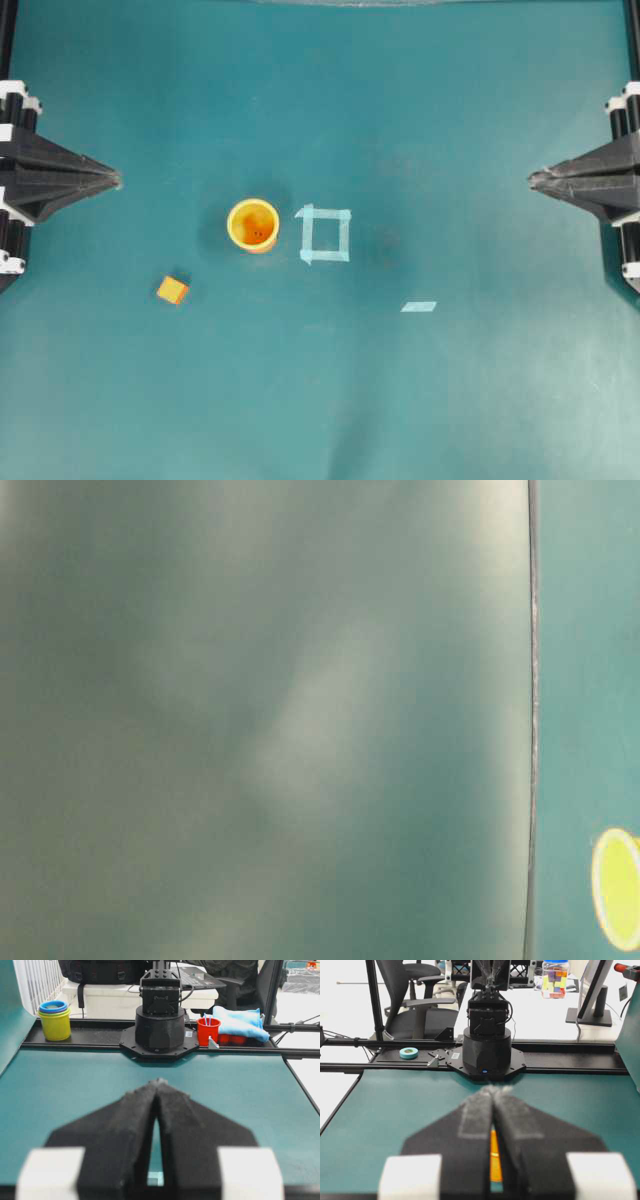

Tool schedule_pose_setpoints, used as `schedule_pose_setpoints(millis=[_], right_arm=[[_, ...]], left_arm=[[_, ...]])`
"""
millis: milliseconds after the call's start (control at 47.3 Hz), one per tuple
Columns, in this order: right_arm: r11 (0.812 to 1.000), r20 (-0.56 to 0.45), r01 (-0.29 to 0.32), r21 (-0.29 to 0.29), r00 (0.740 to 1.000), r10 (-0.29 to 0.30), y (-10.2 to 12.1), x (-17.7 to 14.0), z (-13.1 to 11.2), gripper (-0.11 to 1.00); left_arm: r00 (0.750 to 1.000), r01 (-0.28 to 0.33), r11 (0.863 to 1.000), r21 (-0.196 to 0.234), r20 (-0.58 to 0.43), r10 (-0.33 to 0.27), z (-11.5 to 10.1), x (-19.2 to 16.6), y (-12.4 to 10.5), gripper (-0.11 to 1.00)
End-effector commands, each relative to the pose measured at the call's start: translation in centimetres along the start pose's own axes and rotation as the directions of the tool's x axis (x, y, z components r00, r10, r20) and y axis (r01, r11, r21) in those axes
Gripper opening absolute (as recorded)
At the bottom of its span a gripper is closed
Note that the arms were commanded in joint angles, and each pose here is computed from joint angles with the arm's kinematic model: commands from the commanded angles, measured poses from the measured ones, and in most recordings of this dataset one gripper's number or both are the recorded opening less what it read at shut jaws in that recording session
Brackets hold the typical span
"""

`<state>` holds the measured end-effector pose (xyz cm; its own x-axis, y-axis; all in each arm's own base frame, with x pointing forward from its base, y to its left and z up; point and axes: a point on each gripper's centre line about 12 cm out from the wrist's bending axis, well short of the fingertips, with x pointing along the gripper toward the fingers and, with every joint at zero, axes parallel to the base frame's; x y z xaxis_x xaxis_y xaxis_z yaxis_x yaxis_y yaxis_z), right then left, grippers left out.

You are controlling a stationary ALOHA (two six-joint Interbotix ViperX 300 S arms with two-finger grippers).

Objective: Lift the orange block with right arm.

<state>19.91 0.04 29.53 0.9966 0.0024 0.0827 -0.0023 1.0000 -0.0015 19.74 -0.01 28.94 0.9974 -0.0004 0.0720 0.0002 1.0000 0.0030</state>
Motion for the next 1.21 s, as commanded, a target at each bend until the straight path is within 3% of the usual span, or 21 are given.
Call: schedule_pose_setpoints(millis=[0,169,444,571,719,846,1184], right_arm=[[1.0,0.02,-0.005,0.01,1.0,0.005,0.1,0.2,0.7,0.0],[1.0,-0.041,-0.004,0.013,0.999,0.005,0.1,1.5,1.5,0.0],[1.0,-0.183,-0.004,0.011,0.983,0.005,0.1,5.3,1.7,0.02],[1.0,-0.213,-0.003,0.011,0.977,0.006,0.1,7.1,1.6,0.15],[1.0,-0.224,-0.003,0.011,0.975,0.006,0.2,9.2,2.0,0.42],[1.0,-0.252,-0.005,0.005,0.968,0.006,0.2,11.2,2.2,0.55],[0.998,-0.409,-0.029,-0.065,0.912,0.0,0.1,16.2,1.2,0.59]], left_arm=[[1.0,0.002,1.0,0.012,-0.023,-0.001,0.6,0.5,0.0,-0.01],[0.996,-0.001,1.0,-0.005,-0.09,0.0,0.2,0.5,0.0,0.0],[0.996,0.001,1.0,-0.005,-0.089,-0.001,0.4,0.5,0.0,0.0],[0.996,-0.001,1.0,-0.005,-0.09,0.0,0.3,0.5,0.0,0.0],[0.996,-0.001,1.0,-0.005,-0.089,0.0,0.4,0.5,0.0,0.0],[0.996,-0.001,1.0,-0.003,-0.087,0.0,0.4,0.6,0.0,0.0],[0.996,-0.001,1.0,-0.003,-0.084,0.0,0.5,0.6,0.0,0.0]])
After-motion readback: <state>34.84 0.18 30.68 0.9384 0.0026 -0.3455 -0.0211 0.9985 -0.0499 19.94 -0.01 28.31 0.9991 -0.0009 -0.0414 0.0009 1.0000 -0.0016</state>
